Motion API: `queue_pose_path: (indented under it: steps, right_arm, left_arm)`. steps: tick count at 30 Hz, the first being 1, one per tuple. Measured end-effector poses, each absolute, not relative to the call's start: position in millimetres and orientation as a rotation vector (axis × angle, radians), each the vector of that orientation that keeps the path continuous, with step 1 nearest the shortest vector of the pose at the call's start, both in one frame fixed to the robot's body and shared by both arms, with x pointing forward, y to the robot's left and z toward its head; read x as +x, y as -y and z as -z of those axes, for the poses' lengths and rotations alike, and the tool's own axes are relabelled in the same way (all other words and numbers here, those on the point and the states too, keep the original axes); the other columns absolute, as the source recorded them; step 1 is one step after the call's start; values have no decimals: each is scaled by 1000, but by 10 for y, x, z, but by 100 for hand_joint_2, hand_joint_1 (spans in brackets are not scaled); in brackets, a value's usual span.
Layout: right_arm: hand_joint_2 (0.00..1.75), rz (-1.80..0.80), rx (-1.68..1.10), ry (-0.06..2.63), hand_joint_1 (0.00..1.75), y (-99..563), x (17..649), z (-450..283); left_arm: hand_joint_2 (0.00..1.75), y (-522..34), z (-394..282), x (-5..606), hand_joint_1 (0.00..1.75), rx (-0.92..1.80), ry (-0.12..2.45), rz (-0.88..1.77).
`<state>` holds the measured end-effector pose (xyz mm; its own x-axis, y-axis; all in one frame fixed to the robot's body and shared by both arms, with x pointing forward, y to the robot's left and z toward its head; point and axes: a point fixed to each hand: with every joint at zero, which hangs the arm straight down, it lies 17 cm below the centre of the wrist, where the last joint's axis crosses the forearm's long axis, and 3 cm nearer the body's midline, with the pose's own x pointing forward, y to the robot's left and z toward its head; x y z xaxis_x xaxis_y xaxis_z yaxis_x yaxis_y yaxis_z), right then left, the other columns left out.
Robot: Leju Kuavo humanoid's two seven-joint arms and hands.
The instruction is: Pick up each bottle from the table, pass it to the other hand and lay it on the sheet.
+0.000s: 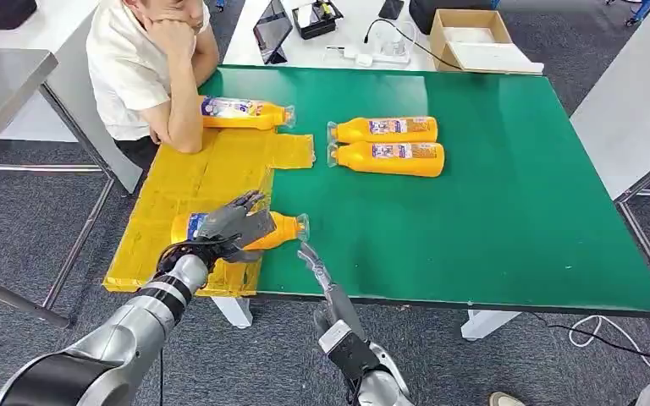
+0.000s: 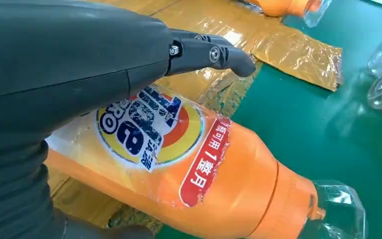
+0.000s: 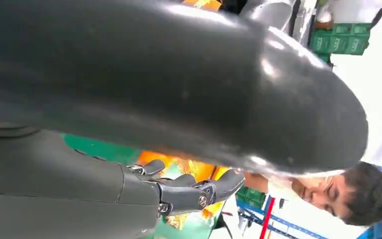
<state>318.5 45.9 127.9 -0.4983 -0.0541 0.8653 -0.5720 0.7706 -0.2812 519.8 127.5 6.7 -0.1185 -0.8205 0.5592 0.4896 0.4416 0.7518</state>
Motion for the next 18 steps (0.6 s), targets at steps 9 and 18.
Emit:
queue_pose_path:
  steps: [9, 18]
  right_arm:
    - [0, -674, 412, 2026, 0, -416, 3224, -1242]
    - [175, -603, 416, 2051, 0, -340, 3168, -1332]
  left_arm:
    - [175, -1065, -285, 5150, 0, 87, 1395, 918]
    - [175, -989, -821, 4897, 0, -477, 1539, 335]
